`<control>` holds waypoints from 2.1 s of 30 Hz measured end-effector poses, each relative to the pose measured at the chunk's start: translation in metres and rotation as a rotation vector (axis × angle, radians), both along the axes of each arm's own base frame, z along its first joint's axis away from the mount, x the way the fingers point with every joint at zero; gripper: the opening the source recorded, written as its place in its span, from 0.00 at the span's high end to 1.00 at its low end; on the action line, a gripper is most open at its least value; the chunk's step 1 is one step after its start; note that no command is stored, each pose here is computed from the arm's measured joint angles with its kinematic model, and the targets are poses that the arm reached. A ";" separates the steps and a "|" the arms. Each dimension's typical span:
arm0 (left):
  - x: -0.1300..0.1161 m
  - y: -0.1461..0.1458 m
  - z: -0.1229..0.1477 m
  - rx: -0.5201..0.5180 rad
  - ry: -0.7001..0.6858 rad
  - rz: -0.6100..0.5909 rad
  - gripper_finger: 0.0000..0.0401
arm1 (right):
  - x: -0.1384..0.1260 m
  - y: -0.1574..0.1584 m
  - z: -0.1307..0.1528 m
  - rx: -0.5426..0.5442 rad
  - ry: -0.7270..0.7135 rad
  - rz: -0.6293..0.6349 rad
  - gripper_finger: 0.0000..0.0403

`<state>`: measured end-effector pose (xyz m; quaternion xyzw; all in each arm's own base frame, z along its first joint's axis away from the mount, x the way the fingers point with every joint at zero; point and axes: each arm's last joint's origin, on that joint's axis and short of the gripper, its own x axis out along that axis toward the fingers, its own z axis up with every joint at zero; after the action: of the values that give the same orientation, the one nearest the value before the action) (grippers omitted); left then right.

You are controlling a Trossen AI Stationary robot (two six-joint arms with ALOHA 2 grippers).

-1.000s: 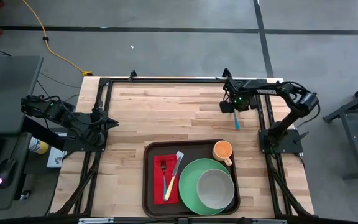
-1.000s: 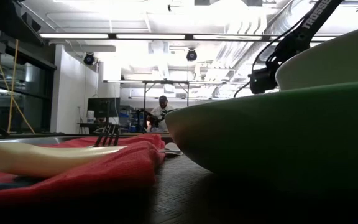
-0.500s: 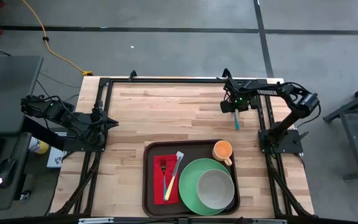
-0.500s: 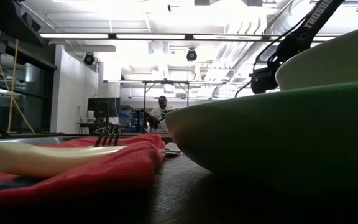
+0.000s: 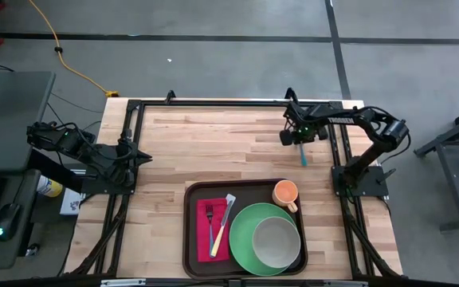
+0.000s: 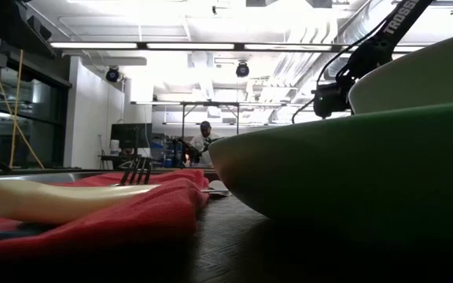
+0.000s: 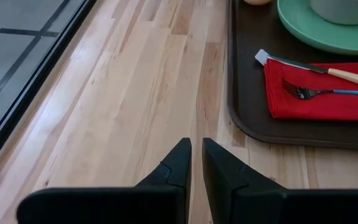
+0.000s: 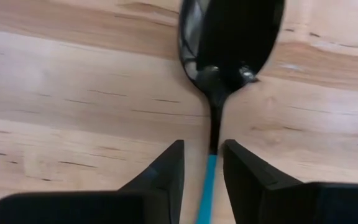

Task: Set up tray
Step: Put the blue spoon on the red napkin to the left of the blue fork

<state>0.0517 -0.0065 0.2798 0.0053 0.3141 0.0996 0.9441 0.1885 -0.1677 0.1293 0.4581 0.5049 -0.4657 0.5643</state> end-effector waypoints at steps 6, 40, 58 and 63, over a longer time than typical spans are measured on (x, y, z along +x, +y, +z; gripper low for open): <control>-0.001 0.000 -0.001 -0.004 0.013 -0.008 0.83 | 0.001 -0.001 0.000 -0.009 -0.015 -0.008 0.82; -0.002 0.000 -0.002 0.006 0.033 -0.018 0.83 | -0.017 0.051 0.109 0.062 0.054 0.091 1.00; -0.002 0.000 -0.002 0.006 0.033 -0.019 0.83 | 0.028 0.219 0.199 0.079 -0.305 0.194 1.00; -0.002 0.000 -0.002 0.018 0.036 -0.028 0.83 | 0.074 0.258 0.195 0.037 -0.316 0.246 1.00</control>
<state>0.0501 -0.0063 0.2776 0.0202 0.3301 0.0891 0.9395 0.2624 0.0899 0.3241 0.4705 0.4708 -0.3063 0.6806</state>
